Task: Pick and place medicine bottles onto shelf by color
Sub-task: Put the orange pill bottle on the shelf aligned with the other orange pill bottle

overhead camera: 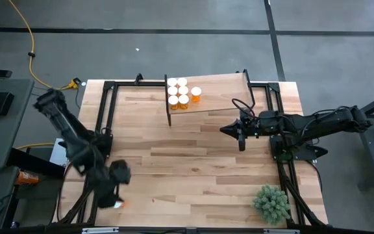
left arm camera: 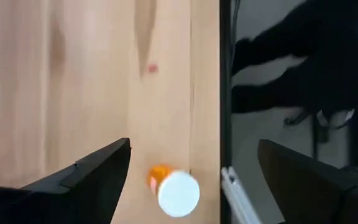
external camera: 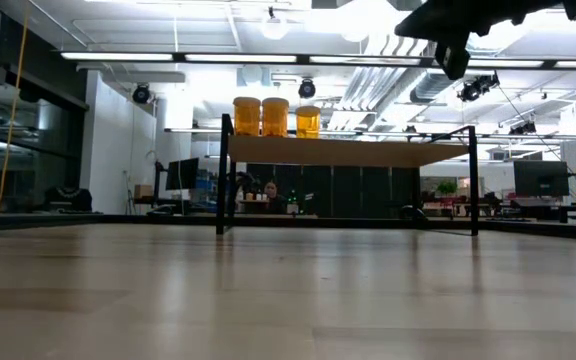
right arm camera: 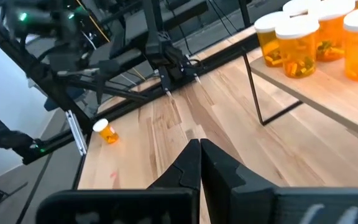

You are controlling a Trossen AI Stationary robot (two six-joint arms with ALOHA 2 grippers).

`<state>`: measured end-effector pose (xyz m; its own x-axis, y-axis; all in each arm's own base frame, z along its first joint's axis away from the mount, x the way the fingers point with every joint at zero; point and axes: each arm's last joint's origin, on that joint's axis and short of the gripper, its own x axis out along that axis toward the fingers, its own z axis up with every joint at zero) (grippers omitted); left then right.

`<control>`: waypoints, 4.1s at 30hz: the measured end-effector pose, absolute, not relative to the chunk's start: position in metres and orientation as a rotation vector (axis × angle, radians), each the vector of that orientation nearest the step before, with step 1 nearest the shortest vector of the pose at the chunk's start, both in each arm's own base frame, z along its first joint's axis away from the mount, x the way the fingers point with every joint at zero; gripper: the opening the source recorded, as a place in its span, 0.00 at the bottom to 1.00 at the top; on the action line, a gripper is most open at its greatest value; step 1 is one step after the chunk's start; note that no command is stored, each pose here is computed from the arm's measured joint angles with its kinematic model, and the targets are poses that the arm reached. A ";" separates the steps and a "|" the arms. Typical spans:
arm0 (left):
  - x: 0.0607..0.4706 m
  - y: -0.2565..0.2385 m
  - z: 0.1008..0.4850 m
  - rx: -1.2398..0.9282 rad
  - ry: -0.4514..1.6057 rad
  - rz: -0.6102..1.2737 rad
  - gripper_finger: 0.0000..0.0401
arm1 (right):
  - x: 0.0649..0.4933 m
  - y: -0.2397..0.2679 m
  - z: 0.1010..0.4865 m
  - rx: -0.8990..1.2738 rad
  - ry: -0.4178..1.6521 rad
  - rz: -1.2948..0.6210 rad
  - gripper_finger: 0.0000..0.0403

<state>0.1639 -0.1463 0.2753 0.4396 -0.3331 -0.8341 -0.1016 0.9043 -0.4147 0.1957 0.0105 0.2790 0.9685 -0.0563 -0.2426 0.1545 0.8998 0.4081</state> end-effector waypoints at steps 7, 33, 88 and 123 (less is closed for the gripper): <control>0.149 -0.200 0.226 -0.240 1.233 -0.132 0.85 | 0.194 0.010 0.274 0.436 0.276 -0.122 0.00; 0.139 -0.230 0.176 -0.105 1.367 -0.028 0.75 | 0.194 0.010 0.272 0.437 0.305 -0.129 0.00; 0.308 -0.022 0.235 -0.244 0.885 0.045 0.52 | 0.214 0.011 0.260 0.417 0.315 -0.168 0.27; 0.312 -0.015 0.236 -0.265 0.841 0.104 0.52 | 0.304 0.026 0.215 0.112 0.545 0.055 0.91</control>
<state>0.3124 -0.0151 0.2359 0.6640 -0.0133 -0.7476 -0.1954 0.9620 -0.1906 0.3042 0.0264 0.2147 0.8536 0.0822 -0.5143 -0.0227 0.9924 0.1209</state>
